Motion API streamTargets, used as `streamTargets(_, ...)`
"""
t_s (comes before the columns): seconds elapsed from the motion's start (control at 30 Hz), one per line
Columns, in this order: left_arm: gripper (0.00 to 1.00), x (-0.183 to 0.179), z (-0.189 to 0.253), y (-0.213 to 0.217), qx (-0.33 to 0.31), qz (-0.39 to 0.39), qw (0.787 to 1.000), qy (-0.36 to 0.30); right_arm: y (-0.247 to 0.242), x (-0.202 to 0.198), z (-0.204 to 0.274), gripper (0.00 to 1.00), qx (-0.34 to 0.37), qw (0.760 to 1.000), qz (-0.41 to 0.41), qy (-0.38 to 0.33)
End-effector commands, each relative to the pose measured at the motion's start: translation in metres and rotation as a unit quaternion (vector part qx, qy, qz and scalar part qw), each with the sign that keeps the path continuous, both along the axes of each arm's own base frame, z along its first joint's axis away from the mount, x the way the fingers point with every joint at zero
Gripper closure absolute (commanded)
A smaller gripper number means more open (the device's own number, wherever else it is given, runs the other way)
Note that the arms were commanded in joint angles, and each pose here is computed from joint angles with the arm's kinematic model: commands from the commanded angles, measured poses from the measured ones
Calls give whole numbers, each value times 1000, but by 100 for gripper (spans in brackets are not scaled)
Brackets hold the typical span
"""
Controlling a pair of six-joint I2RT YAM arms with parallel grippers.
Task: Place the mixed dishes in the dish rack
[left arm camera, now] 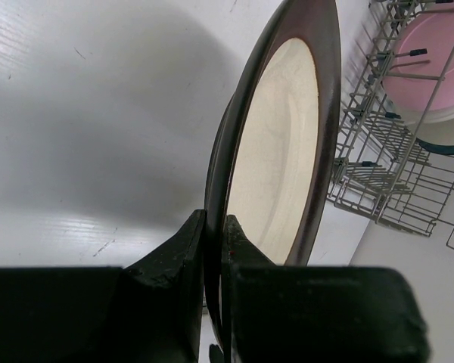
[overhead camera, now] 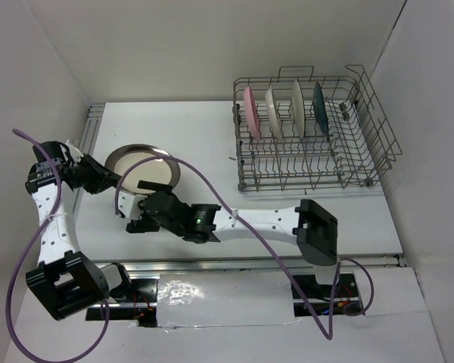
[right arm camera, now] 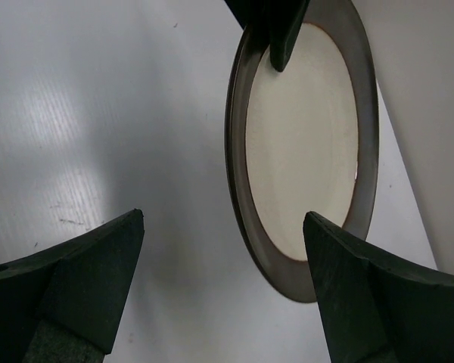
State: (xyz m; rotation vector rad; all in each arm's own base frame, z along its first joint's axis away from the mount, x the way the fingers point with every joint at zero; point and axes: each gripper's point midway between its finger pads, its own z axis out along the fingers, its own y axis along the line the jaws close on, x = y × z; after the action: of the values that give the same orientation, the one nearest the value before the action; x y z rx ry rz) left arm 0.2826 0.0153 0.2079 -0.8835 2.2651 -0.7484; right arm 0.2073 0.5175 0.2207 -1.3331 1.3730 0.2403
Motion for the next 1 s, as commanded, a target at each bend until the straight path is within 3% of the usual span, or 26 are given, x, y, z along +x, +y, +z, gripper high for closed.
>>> streamTargets(0.0, 100, 8, 46, -10, 0, -30, 996, -84, 20, 13, 41, 8, 48, 998, -13, -50)
streamTargets(0.17, 100, 6, 50, -12, 2, -32, 996, -87, 31, 30, 32, 16, 40, 996, -30, -68)
streamTargets(0.4, 100, 5, 53, -14, 4, -37, 995, -92, 30, 47, 25, 80, 19, 996, -43, -78)
streamTargets(0.5, 100, 4, 52, -13, 5, -36, 995, -91, 25, 50, 31, 97, 32, 995, -51, -76)
streamTargets(0.97, 99, 8, 52, -22, -18, -67, 991, -111, 3, 41, 76, 100, 56, 994, -44, -77)
